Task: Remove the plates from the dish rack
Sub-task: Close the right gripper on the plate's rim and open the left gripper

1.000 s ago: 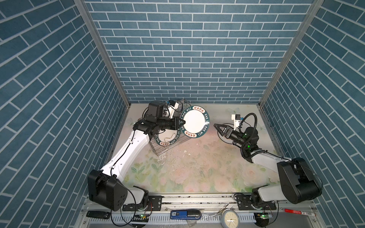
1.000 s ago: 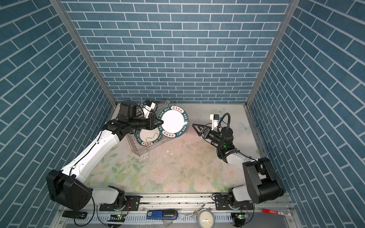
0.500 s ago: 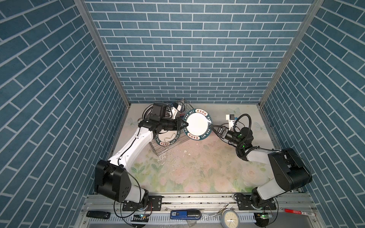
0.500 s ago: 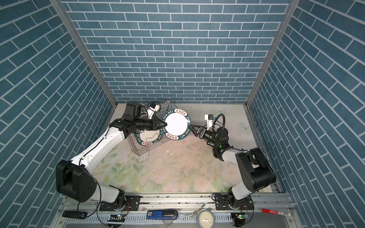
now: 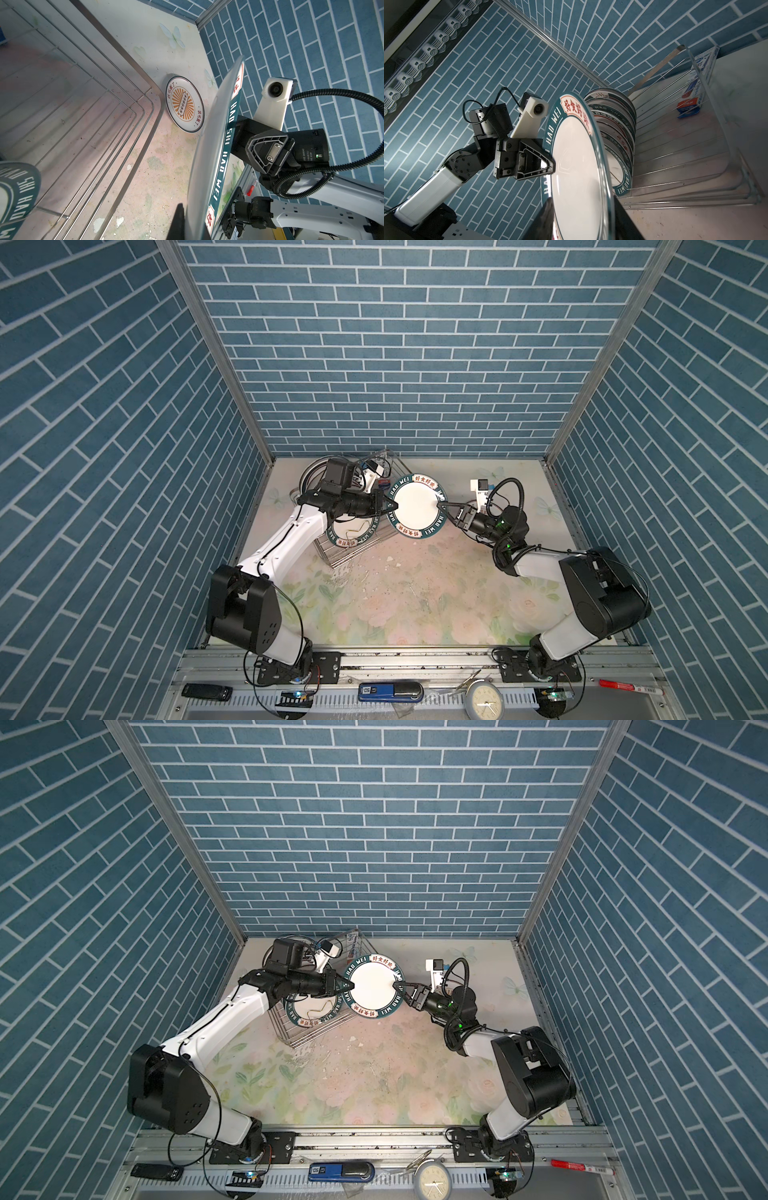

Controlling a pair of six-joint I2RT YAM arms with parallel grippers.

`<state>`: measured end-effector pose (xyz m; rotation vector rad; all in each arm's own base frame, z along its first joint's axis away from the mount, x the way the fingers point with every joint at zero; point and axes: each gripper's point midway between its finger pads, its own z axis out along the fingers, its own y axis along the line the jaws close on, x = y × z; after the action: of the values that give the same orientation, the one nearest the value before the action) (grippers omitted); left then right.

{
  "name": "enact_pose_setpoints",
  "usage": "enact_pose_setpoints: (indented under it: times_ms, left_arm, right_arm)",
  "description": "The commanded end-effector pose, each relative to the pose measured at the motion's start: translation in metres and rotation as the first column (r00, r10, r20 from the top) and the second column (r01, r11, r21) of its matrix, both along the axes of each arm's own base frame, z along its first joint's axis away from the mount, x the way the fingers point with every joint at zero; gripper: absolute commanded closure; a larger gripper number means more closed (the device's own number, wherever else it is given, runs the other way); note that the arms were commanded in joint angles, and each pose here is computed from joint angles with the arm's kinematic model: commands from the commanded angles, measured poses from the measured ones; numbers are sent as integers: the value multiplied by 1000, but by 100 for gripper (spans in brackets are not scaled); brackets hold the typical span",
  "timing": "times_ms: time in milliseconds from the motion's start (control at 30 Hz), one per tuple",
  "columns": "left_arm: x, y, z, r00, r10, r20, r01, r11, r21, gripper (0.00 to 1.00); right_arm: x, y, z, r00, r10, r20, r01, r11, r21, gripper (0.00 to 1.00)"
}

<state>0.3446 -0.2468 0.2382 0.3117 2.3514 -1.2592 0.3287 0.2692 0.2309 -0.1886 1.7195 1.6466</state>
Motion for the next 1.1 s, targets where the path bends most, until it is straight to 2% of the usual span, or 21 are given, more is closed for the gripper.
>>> enact_pose_setpoints:
  times_ms: [0, 467, 567, 633, 867, 1067]
  left_arm:
    - [2, -4, 1, 1000, -13, 11, 13, 1000, -17, 100]
    - [-4, -17, -9, 998, -57, -21, 57, 998, -9, 99]
    - [-4, -17, -9, 998, -59, -18, 59, 998, -8, 93]
    - [-3, -17, -11, 998, -58, -21, 58, 998, -3, 84]
    - [-2, -15, -6, 999, -49, 1, 49, 999, 4, 67]
    - [-6, -10, 11, 997, -36, 70, 35, 999, 13, 62]
  right_arm:
    - [-2, 8, 23, 998, 34, 61, -37, 999, 36, 64]
    - [-5, 21, 22, 995, 88, 51, -89, 995, 35, 86]
    - [-6, 23, 22, 994, 94, 51, -96, 995, 33, 94]
    - [-6, 23, 23, 994, 98, 54, -100, 994, 34, 100]
    - [-8, 23, 26, 993, 102, 62, -104, 994, 26, 100]
    - [-8, 16, 35, 993, 53, 101, -48, 997, -59, 100]
